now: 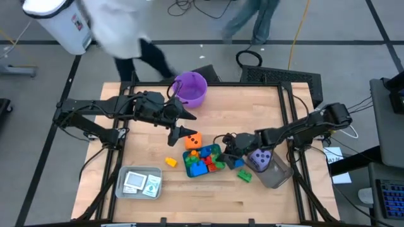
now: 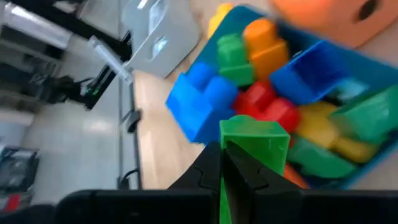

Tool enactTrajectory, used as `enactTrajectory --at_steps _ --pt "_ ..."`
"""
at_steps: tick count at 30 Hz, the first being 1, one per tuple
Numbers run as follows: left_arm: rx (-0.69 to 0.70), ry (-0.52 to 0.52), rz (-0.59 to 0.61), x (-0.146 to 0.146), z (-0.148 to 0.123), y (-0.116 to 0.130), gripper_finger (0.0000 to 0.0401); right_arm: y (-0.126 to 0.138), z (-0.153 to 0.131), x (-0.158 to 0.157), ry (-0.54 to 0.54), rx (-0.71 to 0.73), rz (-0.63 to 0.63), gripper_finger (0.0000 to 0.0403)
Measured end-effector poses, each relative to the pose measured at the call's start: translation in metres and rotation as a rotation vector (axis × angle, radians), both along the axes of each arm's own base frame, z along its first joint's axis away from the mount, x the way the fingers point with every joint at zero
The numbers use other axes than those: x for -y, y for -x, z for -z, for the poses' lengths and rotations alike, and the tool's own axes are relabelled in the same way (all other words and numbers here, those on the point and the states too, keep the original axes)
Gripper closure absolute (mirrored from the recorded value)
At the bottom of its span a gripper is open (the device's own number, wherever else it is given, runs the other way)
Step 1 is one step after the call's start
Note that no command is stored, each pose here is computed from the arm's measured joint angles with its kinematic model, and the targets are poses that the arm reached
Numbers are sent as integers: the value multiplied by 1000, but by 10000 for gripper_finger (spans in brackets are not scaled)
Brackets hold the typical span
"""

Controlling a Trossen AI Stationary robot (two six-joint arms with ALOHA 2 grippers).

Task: Pick & Place Toys
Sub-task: Put the top green game piece into the blue bin

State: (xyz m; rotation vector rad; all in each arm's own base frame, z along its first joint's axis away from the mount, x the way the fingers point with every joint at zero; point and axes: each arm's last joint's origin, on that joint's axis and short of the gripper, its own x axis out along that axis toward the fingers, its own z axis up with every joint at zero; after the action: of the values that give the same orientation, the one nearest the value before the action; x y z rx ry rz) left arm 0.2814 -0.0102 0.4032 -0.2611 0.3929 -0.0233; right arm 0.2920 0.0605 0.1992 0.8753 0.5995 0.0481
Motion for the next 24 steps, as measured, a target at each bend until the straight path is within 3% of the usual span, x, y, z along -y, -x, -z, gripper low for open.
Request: enactTrajectory --at_steps 7,18,24 --pt "-4 -5 2 0 0 0 96 -2 5 -4 -33 -11 -69 393" --pt "-4 1 0 0 0 0 96 -3 4 0 -19 0 -62 331" --pt "-4 5 8 0 0 0 96 -10 -13 9 -46 167 -33 298"
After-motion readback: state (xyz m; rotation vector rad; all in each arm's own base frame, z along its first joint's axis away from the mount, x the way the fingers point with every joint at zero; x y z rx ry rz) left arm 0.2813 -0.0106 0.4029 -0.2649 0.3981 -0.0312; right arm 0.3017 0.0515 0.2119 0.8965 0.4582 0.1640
